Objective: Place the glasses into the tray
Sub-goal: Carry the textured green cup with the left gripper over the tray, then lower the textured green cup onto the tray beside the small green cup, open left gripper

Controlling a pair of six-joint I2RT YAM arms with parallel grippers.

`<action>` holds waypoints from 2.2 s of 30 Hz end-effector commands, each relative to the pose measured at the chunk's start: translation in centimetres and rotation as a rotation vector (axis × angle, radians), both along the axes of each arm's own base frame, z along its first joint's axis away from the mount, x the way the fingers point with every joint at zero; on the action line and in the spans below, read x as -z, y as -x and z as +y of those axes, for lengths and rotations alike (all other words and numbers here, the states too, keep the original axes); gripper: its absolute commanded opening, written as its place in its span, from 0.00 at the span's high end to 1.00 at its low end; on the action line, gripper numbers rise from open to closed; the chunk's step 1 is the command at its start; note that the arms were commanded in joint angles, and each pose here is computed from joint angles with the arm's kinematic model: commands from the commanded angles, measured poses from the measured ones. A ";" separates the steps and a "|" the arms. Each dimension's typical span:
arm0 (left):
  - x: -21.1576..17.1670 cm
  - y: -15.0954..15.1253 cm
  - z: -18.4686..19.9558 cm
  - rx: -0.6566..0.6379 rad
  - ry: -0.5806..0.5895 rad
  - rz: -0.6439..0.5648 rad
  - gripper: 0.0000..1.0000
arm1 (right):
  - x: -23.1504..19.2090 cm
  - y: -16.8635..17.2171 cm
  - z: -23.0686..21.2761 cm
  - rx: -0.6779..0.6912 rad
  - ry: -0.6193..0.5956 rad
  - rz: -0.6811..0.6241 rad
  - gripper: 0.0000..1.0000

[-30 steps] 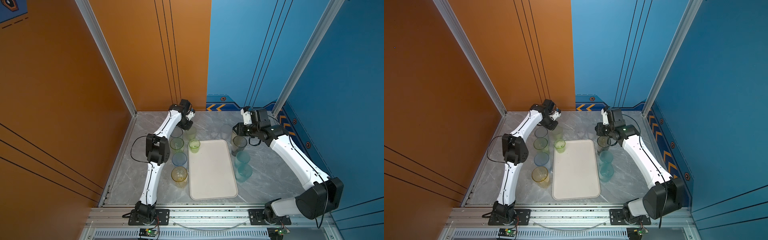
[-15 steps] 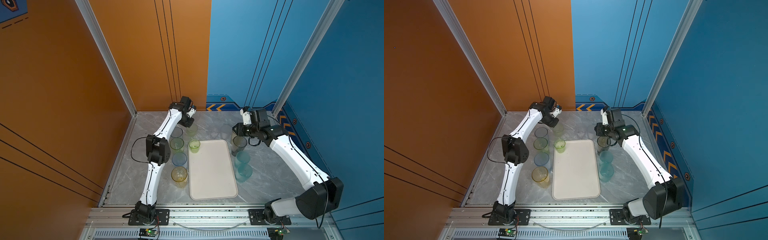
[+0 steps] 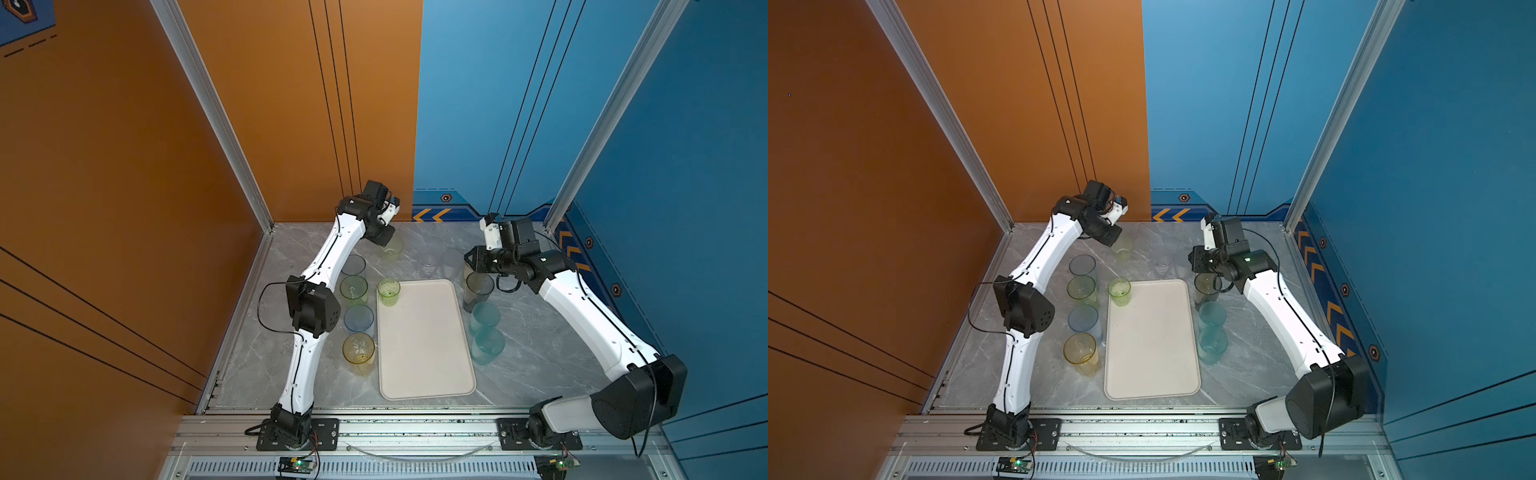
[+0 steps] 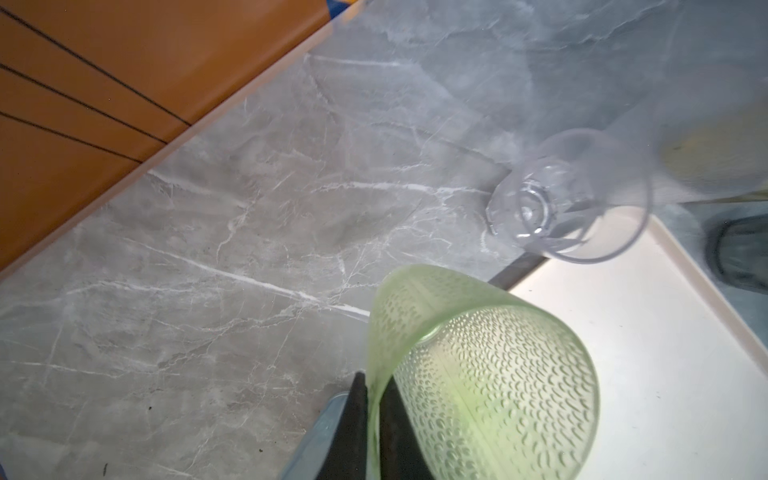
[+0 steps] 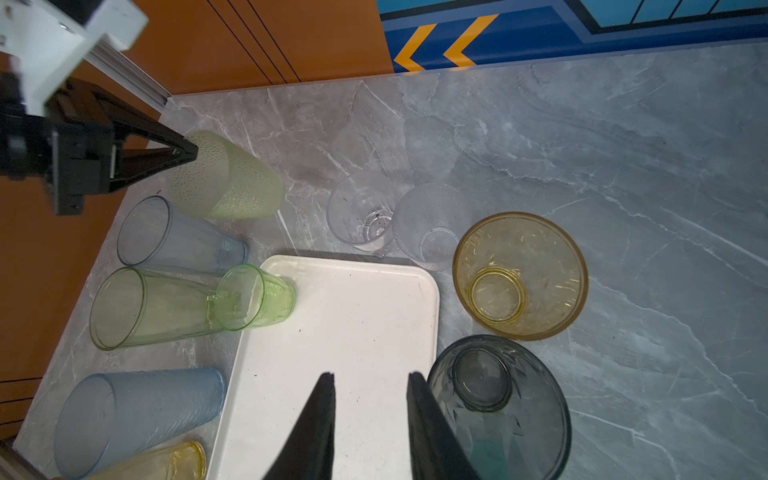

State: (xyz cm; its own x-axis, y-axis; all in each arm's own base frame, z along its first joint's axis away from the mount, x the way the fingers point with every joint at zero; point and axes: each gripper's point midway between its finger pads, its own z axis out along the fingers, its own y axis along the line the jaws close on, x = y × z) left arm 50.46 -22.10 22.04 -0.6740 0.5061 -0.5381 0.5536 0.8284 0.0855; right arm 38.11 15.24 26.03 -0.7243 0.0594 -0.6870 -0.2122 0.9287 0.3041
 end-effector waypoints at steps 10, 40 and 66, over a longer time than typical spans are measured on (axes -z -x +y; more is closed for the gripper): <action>-0.9 8.4 -7.5 0.201 -0.022 0.045 0.90 | -0.7 1.2 -0.2 0.009 -0.003 -0.021 0.72; 8.5 8.0 -6.0 0.139 -0.128 0.235 0.92 | -0.4 1.8 -0.9 0.011 0.009 -0.009 0.72; 11.0 8.2 -6.1 0.140 -0.092 0.319 0.89 | -0.2 1.5 -0.8 0.013 0.012 -0.005 0.71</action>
